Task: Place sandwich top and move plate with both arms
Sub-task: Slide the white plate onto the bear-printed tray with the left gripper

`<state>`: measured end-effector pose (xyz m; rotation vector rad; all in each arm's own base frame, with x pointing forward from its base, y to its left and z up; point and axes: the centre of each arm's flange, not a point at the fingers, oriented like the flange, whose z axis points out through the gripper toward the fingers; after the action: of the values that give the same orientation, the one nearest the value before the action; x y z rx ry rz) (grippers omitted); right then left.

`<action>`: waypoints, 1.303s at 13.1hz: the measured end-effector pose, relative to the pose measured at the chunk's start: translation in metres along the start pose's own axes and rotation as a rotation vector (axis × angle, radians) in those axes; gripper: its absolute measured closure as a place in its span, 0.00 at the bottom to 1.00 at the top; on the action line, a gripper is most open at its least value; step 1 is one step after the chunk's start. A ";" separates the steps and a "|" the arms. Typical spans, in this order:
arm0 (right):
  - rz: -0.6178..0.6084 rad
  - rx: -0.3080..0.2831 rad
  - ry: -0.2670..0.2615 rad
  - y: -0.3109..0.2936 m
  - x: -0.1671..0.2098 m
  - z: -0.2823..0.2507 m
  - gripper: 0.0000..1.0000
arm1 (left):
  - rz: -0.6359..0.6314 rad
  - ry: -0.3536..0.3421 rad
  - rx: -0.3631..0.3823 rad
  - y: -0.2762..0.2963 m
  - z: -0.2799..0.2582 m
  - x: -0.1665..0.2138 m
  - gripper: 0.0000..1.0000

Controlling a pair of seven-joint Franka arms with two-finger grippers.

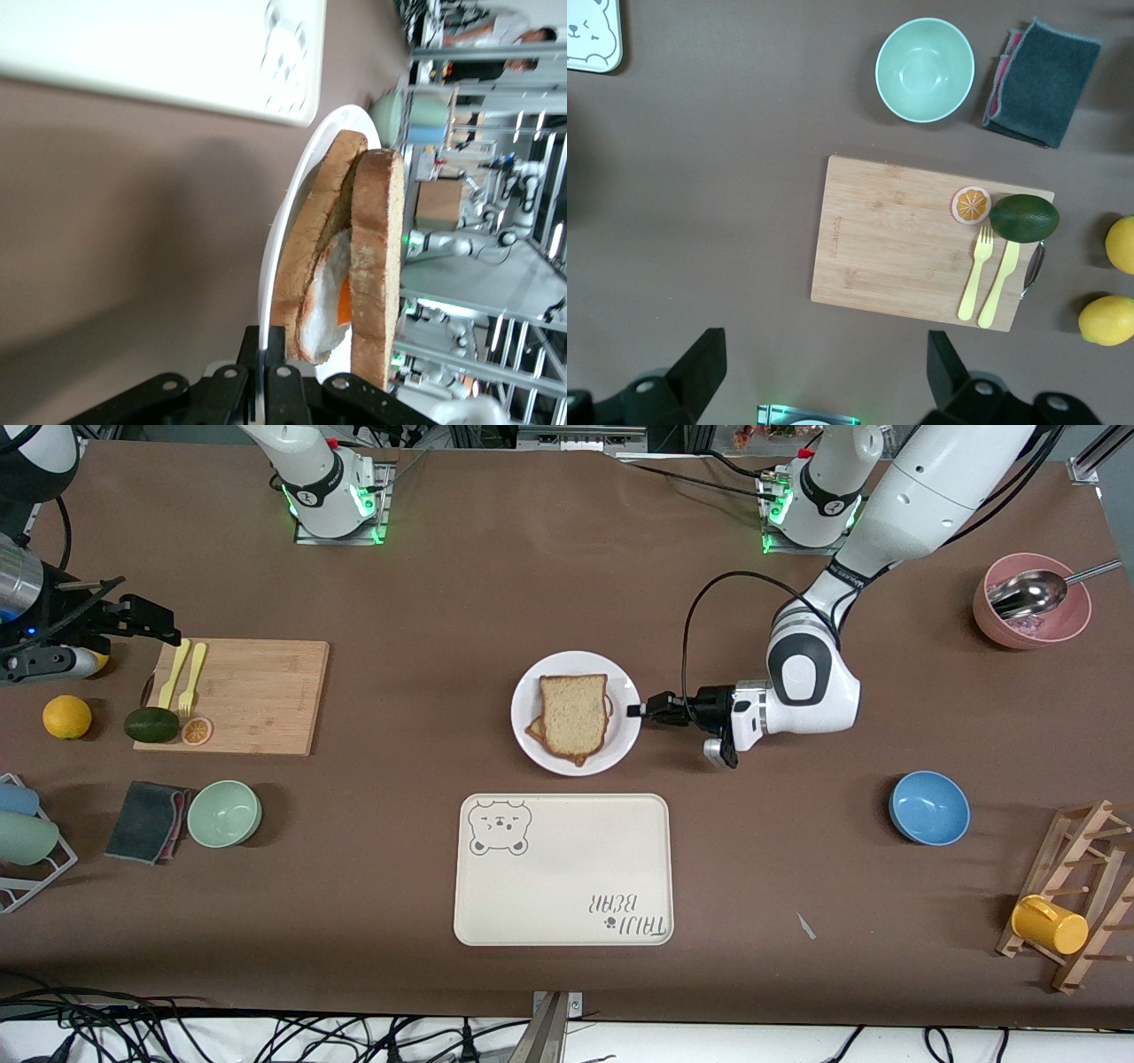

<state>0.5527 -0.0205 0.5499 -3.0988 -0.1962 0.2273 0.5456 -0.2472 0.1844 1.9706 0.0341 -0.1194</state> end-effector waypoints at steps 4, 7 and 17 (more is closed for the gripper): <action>0.000 0.000 -0.005 0.000 0.002 0.001 0.00 | -0.035 0.052 -0.056 0.022 0.005 0.054 0.95; 0.000 0.000 -0.007 0.000 0.002 0.002 0.00 | -0.040 0.083 -0.050 0.013 0.015 0.089 0.95; 0.260 -0.052 0.014 -0.003 0.003 -0.009 0.00 | -0.115 0.166 0.063 -0.028 0.027 0.161 0.95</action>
<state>0.5569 -0.0174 0.5581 -3.1695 0.2058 0.2083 0.7013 -0.2665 0.1321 2.0373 0.2546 -0.0320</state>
